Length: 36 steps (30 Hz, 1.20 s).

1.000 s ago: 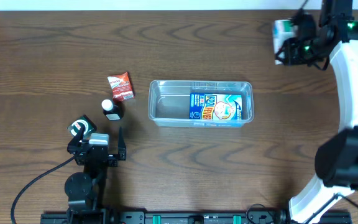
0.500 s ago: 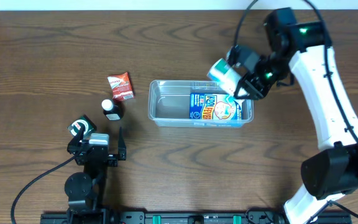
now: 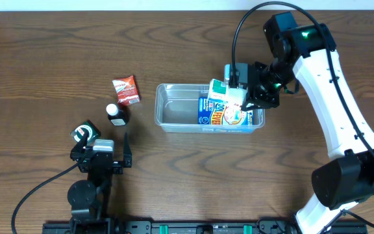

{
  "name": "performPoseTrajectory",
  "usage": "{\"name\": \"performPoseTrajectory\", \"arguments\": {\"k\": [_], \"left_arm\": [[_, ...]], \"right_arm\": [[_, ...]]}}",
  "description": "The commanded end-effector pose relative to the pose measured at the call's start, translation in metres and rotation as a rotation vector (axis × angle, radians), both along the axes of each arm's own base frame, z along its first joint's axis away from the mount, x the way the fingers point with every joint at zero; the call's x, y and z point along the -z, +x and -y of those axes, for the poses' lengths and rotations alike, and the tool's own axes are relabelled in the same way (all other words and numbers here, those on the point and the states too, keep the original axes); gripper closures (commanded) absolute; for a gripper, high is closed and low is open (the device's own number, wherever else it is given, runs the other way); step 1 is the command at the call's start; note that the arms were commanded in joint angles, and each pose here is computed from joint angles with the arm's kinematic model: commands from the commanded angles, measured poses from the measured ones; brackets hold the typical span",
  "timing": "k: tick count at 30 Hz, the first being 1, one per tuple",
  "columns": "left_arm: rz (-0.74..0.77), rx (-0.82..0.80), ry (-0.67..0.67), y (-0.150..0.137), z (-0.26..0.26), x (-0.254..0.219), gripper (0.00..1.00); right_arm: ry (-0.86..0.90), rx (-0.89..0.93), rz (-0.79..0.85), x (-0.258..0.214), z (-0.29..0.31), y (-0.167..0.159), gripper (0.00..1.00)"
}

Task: Pack container
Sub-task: 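Lower the Panadol packet into the container beside the blue box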

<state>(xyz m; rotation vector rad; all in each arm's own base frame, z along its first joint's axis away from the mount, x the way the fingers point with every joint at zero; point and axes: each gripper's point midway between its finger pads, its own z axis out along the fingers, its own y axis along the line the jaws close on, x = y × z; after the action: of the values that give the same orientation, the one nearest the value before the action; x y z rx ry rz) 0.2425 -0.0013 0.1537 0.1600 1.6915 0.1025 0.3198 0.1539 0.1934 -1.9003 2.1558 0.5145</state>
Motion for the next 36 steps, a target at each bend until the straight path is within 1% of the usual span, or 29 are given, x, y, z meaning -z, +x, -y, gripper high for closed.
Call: {"name": "performPoseTrajectory", "arguments": {"k": [1, 3, 8, 13, 18, 27, 30, 36], "left_arm": [[-0.034, 0.002, -0.006, 0.0, 0.001, 0.015, 0.02], [-0.034, 0.002, -0.006, 0.0, 0.001, 0.015, 0.02], [-0.034, 0.002, -0.007, 0.0, 0.001, 0.015, 0.02], [-0.034, 0.002, -0.006, 0.0, 0.001, 0.015, 0.02], [-0.034, 0.002, -0.006, 0.0, 0.001, 0.015, 0.02], [-0.034, 0.002, -0.006, 0.0, 0.001, 0.015, 0.02], [-0.034, 0.002, -0.006, 0.0, 0.001, 0.015, 0.02], [-0.034, 0.002, -0.007, 0.0, 0.001, 0.015, 0.02]], "right_arm": [[0.025, -0.149, 0.05, 0.002, -0.005, -0.001, 0.64], [0.014, -0.193, 0.062, 0.007, -0.003, 0.0, 0.67], [-0.019, -0.246, 0.074, 0.024, 0.003, 0.005, 0.7], [-0.058, -0.247, 0.071, 0.049, 0.007, 0.013, 0.68], [-0.085, -0.247, 0.096, 0.073, 0.01, 0.021, 0.67], [-0.087, -0.218, 0.138, 0.107, 0.018, 0.032, 0.7], [-0.085, -0.202, 0.165, 0.116, 0.021, 0.039, 0.72], [-0.081, -0.182, 0.21, 0.124, 0.025, 0.05, 0.74]]}}
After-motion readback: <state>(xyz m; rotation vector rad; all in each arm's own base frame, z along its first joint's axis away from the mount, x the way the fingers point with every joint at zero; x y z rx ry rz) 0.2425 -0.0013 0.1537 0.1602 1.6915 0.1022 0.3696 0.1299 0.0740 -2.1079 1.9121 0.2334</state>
